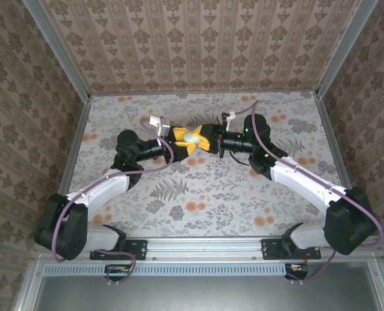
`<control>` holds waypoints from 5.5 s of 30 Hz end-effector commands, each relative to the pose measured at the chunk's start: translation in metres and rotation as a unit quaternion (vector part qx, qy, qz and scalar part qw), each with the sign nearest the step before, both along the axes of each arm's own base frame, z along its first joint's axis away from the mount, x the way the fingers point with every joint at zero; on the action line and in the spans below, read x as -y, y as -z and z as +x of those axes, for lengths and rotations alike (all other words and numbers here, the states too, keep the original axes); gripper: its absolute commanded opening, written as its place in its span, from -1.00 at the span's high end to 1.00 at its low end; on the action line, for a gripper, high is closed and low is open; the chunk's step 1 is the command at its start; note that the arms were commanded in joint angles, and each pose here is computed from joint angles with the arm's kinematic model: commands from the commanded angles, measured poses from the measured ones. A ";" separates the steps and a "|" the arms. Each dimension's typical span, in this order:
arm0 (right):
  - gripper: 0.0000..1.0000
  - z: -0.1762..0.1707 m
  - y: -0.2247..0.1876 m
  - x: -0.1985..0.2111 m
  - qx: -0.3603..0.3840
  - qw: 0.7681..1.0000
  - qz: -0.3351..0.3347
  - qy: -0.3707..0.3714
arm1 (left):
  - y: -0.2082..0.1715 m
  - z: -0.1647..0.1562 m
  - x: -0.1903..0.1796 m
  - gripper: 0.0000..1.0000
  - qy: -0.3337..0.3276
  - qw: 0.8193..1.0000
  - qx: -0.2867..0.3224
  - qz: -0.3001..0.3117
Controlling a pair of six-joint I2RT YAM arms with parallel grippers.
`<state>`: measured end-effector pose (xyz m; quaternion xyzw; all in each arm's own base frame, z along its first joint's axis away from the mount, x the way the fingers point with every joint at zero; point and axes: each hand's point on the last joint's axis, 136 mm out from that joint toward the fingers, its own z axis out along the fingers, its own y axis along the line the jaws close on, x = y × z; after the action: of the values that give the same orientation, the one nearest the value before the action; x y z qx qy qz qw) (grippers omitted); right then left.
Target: Insert the wireless bluetooth earbuds into the charging case
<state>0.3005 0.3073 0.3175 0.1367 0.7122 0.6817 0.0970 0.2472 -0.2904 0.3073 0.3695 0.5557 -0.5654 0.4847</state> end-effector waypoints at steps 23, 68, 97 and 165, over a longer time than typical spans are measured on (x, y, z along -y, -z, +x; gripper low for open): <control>-0.42 -0.047 -0.057 0.062 0.343 0.906 -0.248 0.018 | -0.027 -0.055 -0.026 0.54 0.044 0.997 0.034 0.057; -0.39 -0.027 -0.038 0.010 0.442 0.828 -0.345 -0.024 | -0.036 -0.101 -0.032 0.56 0.101 0.993 0.012 0.061; -0.45 -0.044 -0.055 0.017 0.424 0.859 -0.285 -0.025 | -0.020 -0.076 -0.035 0.59 0.055 0.996 -0.025 0.072; 0.32 0.076 0.291 -0.119 0.048 0.844 -0.528 -0.082 | -0.014 -0.059 -0.096 0.60 -0.052 0.993 -0.059 0.090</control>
<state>0.3799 0.4283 0.0350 -0.0170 0.9612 0.2384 0.1377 0.1933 -0.1955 0.3161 0.3307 0.6644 -0.5091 0.4358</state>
